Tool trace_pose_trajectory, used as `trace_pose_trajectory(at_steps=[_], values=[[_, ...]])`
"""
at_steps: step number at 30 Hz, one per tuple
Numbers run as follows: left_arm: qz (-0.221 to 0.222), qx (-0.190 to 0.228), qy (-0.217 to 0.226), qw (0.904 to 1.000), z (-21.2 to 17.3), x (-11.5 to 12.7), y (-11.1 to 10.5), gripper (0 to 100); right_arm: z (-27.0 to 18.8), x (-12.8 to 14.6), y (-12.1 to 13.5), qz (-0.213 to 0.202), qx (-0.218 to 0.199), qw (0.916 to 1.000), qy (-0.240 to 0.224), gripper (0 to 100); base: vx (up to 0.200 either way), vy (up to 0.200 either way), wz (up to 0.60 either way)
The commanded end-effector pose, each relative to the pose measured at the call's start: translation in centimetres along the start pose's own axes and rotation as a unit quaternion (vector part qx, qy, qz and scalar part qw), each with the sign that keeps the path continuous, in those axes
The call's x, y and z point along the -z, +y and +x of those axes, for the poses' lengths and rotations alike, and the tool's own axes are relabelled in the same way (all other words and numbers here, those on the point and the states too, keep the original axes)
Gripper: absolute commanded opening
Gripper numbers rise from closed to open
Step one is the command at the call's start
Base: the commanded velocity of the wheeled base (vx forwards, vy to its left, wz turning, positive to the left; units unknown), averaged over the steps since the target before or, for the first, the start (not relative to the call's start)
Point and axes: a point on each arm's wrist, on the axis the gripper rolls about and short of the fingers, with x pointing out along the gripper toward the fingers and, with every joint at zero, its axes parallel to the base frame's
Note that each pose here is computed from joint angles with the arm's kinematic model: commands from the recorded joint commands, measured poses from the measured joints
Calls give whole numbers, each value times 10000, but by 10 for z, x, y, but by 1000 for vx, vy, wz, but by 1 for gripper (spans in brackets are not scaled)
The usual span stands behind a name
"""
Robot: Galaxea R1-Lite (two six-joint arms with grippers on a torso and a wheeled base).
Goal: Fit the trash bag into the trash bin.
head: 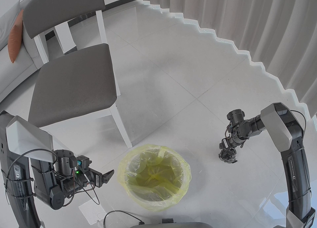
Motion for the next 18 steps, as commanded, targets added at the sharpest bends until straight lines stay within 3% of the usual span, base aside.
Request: trace_pose_trajectory(at_steps=[1, 5, 6, 14, 18], values=[[7, 9, 6, 10000, 2, 1, 0, 100, 15, 6, 4, -34, -17, 9998, 176, 100, 0, 0, 0], [-9, 6, 44, 10000, 3, 3, 0, 100, 15, 5, 4, -15, -27, 9998, 197, 100, 0, 0, 0], [-11, 7, 59, 10000, 3, 3, 0, 100, 15, 5, 4, -16, -19, 9998, 198, 0, 0, 0, 0], [3, 44, 44, 10000, 7, 8, -3, 100, 14, 2, 2, 74, -13, 9999, 132, 0, 0, 0, 0], [-255, 64, 60, 9996, 7, 9, -4, 100, -12, -13, -2, 233, 7, 9997, -105, 0, 0, 0, 0]])
